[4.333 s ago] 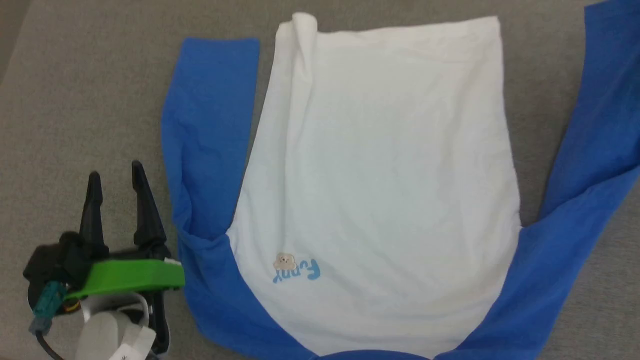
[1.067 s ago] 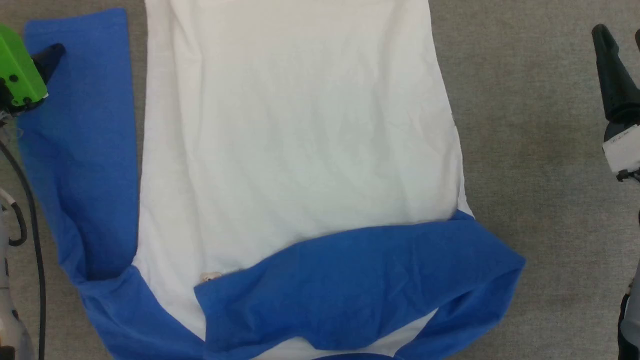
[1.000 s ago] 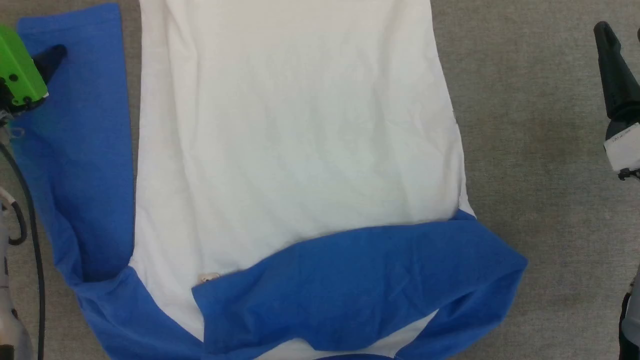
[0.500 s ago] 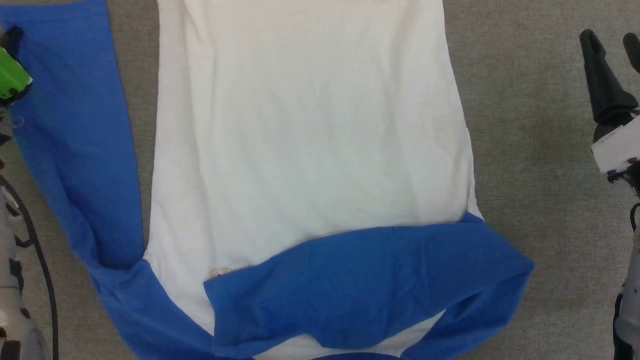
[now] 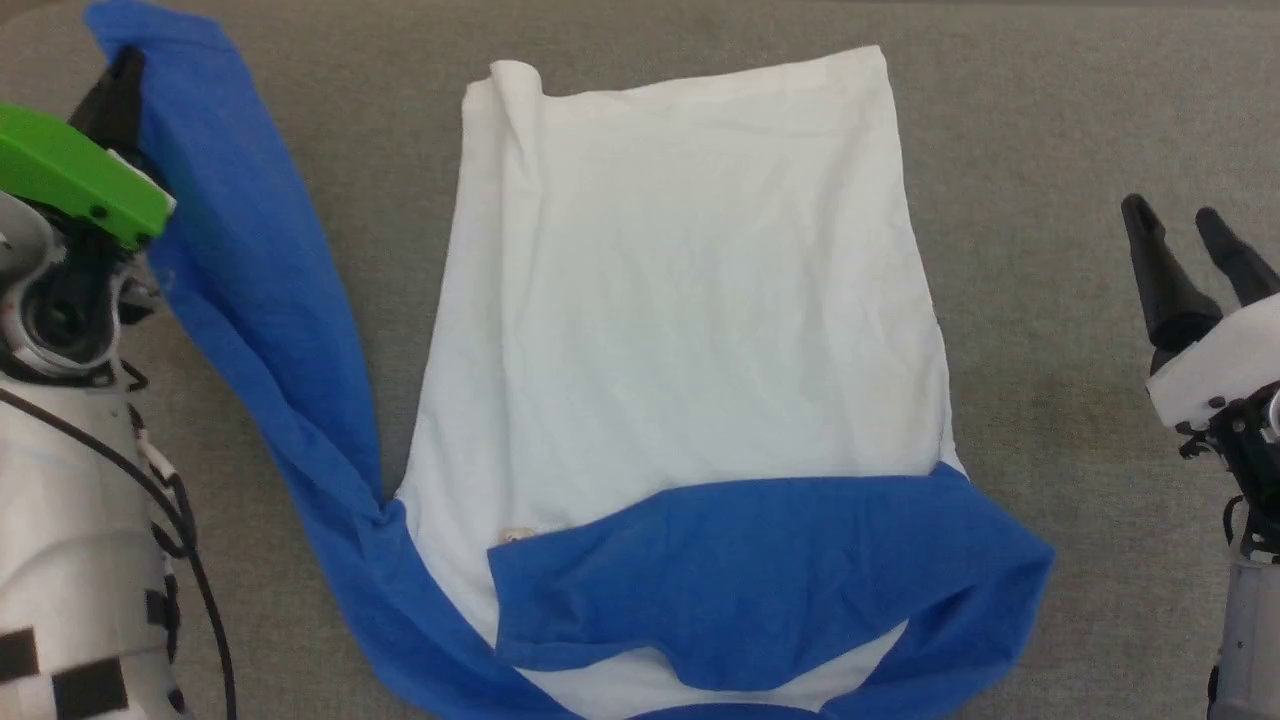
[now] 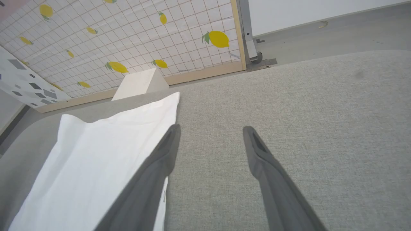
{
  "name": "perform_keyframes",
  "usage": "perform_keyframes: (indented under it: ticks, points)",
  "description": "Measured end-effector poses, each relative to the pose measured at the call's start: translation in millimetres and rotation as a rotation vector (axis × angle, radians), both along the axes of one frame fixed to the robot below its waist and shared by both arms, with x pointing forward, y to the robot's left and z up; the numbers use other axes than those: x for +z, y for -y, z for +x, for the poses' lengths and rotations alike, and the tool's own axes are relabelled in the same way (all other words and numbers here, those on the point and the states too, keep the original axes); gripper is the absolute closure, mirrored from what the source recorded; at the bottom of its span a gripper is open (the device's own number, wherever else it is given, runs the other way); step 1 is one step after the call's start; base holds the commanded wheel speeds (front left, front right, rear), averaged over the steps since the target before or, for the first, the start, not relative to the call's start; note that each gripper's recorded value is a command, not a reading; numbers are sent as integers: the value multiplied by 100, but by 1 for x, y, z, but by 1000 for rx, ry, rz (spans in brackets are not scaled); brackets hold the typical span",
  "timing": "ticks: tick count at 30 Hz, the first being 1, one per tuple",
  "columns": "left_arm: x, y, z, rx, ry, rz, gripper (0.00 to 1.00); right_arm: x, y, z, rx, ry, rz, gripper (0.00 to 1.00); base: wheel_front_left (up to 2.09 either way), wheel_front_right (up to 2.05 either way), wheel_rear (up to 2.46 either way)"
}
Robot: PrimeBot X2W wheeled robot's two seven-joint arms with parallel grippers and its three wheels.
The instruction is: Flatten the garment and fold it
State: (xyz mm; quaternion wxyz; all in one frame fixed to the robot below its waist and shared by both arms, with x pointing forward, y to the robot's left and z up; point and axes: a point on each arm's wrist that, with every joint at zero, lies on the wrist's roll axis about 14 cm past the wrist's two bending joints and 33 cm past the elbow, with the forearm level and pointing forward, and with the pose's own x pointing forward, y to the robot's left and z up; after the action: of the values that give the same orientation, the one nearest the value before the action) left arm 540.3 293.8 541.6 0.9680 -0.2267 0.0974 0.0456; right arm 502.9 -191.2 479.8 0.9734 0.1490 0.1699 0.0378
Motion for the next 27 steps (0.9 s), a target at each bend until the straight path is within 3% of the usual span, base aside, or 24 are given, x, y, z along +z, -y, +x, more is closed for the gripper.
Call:
perform_keyframes:
  ticks: [4,13,22,27]
  points:
    - [20,34,-27,-91,36,-2,100,16,-7,-11,10,25,14,0,0,0,0]
    - [45,172,-85,-423,94,-46,100,51,-22,-29,38,94,33,0,0,0,0]
    - [-8,296,-153,-785,-78,-96,100,65,-16,-40,20,122,39,0,0,0,0]
    - [-54,336,-184,-914,-213,-61,100,57,-3,-47,-12,99,37,0,0,0,0]
